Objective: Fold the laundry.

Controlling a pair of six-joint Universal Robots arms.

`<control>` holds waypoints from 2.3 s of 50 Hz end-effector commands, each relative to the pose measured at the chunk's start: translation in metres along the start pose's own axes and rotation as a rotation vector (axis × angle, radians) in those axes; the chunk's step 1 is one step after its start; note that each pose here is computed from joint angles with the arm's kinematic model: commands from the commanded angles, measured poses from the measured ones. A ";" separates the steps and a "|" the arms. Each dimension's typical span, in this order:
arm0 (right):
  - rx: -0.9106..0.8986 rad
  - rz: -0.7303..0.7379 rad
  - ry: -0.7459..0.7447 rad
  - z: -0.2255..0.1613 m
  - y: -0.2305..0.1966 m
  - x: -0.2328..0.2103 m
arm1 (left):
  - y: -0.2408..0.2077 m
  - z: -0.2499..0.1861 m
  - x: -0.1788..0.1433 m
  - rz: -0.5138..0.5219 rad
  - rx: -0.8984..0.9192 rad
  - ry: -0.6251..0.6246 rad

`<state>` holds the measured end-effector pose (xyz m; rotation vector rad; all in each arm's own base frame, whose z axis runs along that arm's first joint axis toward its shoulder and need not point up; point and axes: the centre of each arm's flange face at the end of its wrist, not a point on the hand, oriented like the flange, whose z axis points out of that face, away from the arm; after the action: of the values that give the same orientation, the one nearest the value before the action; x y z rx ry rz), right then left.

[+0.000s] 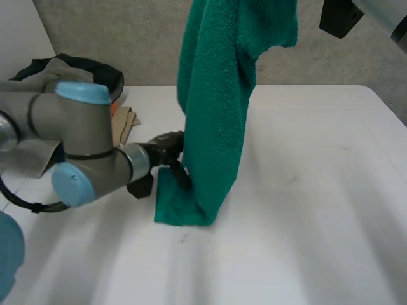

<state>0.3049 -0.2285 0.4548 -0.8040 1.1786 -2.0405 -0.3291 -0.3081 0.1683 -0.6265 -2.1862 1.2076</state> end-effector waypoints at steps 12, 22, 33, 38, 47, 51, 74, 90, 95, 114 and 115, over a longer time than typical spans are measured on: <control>-0.087 0.005 0.112 0.008 0.052 0.045 | -0.028 -0.006 0.021 -0.069 0.088 -0.038; -0.352 -0.145 0.238 -0.008 0.128 0.078 | -0.138 -0.069 -0.010 0.156 0.407 -0.277; -0.622 -0.176 0.139 -0.060 0.238 0.038 | -0.045 -0.034 -0.027 0.294 0.095 -0.347; -0.632 -0.194 0.154 -0.073 0.288 0.027 | 0.008 0.001 -0.047 0.292 -0.011 -0.392; -0.716 -0.207 0.194 -0.084 0.303 0.024 | -0.002 -0.023 -0.028 0.334 -0.114 -0.387; -0.690 -0.189 0.207 -0.079 0.279 0.026 | -0.038 -0.051 -0.027 0.332 -0.020 -0.420; -0.888 -0.078 0.251 -0.090 0.230 0.072 | -0.058 -0.076 -0.088 0.228 -0.089 -0.336; -0.910 0.051 0.164 -0.092 0.303 0.070 | -0.022 -0.030 -0.102 0.241 -0.168 -0.308; -0.898 0.050 0.168 -0.092 0.312 0.068 | -0.014 -0.024 -0.103 0.276 -0.187 -0.324; -0.238 -0.299 0.442 0.013 0.215 0.126 | -0.174 -0.054 -0.056 0.492 0.450 -0.401; -0.177 -0.317 0.477 0.017 0.204 0.132 | -0.188 -0.061 -0.052 0.488 0.528 -0.412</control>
<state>0.2870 -0.4005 0.2443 -0.8478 1.8432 -2.1513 -0.2709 -0.3917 0.2636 -0.9231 -2.2299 1.8652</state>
